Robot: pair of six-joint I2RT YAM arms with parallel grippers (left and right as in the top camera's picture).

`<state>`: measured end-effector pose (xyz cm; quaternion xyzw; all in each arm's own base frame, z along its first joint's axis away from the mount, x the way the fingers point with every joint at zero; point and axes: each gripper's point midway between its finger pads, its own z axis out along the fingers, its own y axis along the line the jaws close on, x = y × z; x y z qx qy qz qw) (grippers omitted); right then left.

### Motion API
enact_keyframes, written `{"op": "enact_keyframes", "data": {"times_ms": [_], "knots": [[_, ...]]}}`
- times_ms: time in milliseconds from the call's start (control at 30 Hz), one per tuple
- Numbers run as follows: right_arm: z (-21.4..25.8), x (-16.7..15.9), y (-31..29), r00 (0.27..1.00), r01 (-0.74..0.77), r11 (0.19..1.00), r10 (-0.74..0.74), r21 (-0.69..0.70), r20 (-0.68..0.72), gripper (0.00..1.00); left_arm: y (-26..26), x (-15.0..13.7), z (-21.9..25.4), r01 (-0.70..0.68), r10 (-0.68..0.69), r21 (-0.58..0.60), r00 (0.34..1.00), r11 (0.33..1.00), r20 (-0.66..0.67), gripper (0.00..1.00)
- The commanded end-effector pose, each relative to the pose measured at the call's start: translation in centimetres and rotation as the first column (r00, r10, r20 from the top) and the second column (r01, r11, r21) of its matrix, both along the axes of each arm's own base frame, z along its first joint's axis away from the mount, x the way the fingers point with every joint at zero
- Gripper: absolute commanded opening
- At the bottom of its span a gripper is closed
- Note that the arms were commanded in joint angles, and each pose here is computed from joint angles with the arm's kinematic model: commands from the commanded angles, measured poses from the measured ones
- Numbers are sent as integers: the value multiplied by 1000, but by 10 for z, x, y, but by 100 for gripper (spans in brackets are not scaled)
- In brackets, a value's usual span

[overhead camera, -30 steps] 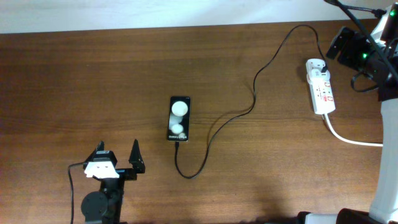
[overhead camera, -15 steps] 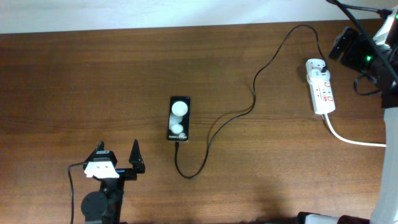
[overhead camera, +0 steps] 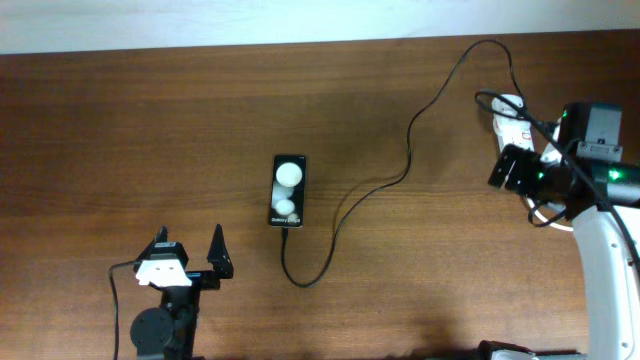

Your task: Plug charger to phone and switch on socket

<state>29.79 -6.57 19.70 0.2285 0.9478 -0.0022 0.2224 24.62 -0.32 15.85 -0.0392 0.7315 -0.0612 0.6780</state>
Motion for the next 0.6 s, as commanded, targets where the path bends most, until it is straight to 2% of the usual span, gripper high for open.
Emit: {"op": "enact_keyframes", "data": {"times_ms": [0, 400, 467, 567], "knots": [[0, -8, 2, 1000, 2, 1000, -2, -6, 12, 99, 0, 0, -1, -2, 2, 13, 1000, 1000, 0, 99], [28, -12, 0, 989, 13, 998, -4, -59, 147, 99, 0, 0, -1, -2, 2, 13, 1000, 1000, 0, 99], [25, 4, 13, 970, -79, 994, 95, -80, 224, 99, 0, 0, -1, -2, 2, 13, 1000, 1000, 0, 99], [25, 28, 42, 892, -232, 966, 258, -112, 371, 99, 0, 0, -1, -2, 2, 13, 1000, 1000, 0, 99]]}}
